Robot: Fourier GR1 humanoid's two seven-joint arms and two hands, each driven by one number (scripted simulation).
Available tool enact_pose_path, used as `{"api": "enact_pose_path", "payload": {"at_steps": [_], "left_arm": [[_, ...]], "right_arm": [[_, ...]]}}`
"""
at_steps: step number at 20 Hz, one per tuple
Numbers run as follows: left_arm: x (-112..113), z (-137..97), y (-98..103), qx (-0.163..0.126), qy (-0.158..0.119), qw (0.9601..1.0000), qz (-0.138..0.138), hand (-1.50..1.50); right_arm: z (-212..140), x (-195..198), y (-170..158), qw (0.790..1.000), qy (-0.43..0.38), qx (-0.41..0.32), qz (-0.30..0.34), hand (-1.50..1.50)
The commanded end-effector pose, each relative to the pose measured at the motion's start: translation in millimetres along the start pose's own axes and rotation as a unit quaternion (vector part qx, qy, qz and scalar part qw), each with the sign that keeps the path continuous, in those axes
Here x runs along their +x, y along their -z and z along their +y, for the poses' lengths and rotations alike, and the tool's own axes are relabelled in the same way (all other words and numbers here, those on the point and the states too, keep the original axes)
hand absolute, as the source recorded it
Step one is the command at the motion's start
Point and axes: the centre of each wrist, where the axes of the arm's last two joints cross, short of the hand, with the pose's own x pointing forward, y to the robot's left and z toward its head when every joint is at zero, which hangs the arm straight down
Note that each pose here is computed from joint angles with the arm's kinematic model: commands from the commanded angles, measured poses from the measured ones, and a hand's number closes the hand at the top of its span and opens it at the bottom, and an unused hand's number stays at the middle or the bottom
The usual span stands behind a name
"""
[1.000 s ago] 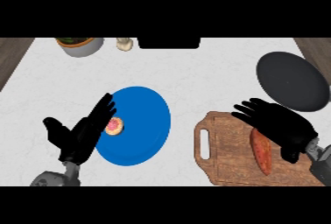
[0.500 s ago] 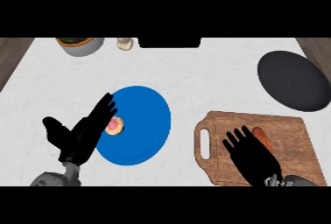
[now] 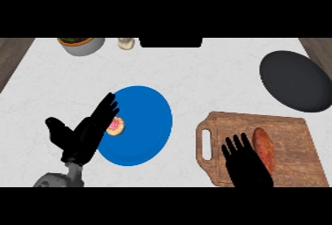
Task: Pick the sweet potato from the cutting board and place it in the pan
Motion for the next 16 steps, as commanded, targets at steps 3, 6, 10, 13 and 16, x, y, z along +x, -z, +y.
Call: {"api": "enact_pose_path", "payload": {"at_steps": [3, 6, 10, 13, 16], "left_arm": [[2.0, 1.9, 3.1, -0.007, -0.002, 1.0000, -0.001, 0.00], [3.4, 5.5, 22.0, 0.013, -0.007, 0.9999, 0.002, 0.00], [5.3, 19.7, -2.2, 0.004, 0.003, 1.0000, 0.005, 0.00], [10.7, 14.8, 11.0, 0.006, 0.002, 1.0000, -0.004, 0.00], [8.0, -4.1, 4.7, -0.001, 0.000, 1.0000, 0.004, 0.00]], "right_arm": [[8.4, -8.6, 11.3, 0.997, -0.059, -0.023, 0.049, -1.50], [-7.1, -17.5, 13.3, 0.998, -0.039, -0.007, 0.053, -1.50], [27.5, -17.1, 19.0, 0.999, -0.033, -0.021, 0.037, -1.50], [38.1, -14.8, 21.3, 0.998, -0.046, -0.026, 0.040, -1.50], [19.2, -37.9, 21.2, 0.997, -0.047, -0.019, 0.054, -1.50]]}}
